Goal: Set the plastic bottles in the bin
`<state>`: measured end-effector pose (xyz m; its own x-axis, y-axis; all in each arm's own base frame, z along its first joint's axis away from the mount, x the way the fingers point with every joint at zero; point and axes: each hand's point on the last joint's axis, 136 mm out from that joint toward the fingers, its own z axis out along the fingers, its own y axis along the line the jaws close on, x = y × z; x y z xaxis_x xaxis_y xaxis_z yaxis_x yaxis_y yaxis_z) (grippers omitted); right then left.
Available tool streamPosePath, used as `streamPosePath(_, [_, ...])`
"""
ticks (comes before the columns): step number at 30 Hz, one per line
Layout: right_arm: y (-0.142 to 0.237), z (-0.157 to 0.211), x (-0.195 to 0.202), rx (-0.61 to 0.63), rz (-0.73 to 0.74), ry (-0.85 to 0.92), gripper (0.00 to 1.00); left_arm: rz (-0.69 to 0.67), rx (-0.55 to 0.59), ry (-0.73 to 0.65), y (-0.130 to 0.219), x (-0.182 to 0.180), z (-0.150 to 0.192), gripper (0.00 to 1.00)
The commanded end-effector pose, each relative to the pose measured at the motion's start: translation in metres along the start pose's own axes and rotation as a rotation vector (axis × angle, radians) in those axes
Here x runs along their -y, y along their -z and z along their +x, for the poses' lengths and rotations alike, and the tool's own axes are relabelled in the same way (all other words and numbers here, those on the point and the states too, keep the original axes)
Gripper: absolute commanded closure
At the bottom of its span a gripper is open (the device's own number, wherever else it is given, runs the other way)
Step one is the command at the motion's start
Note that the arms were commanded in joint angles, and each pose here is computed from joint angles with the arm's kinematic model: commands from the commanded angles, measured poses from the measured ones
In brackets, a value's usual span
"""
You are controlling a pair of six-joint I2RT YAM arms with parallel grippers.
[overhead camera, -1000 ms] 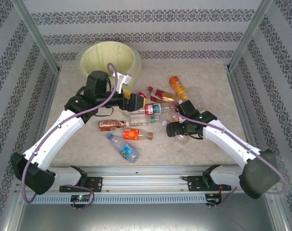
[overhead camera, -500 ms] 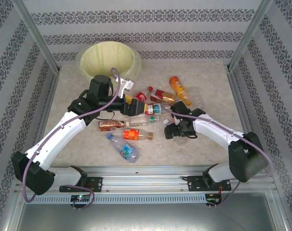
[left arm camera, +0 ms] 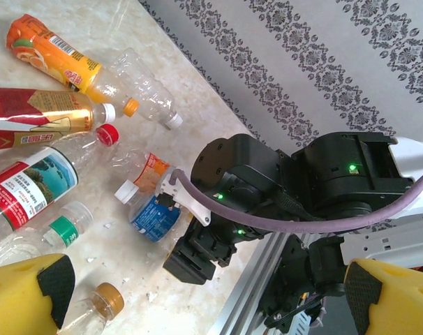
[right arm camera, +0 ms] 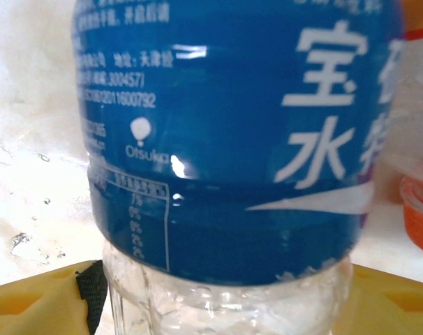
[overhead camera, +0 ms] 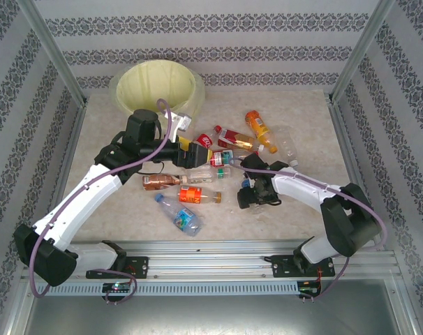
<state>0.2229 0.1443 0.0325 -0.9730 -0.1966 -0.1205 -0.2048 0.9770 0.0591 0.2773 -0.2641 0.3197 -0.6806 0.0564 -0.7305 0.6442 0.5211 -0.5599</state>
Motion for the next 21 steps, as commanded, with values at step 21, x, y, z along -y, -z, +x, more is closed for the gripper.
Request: streamPosePath(21, [0.097,-0.021,-0.050,0.378,-0.290,0.112,0.41,-0.052,0.086,0.041,-0.001,-0.009,-0.008,0.00])
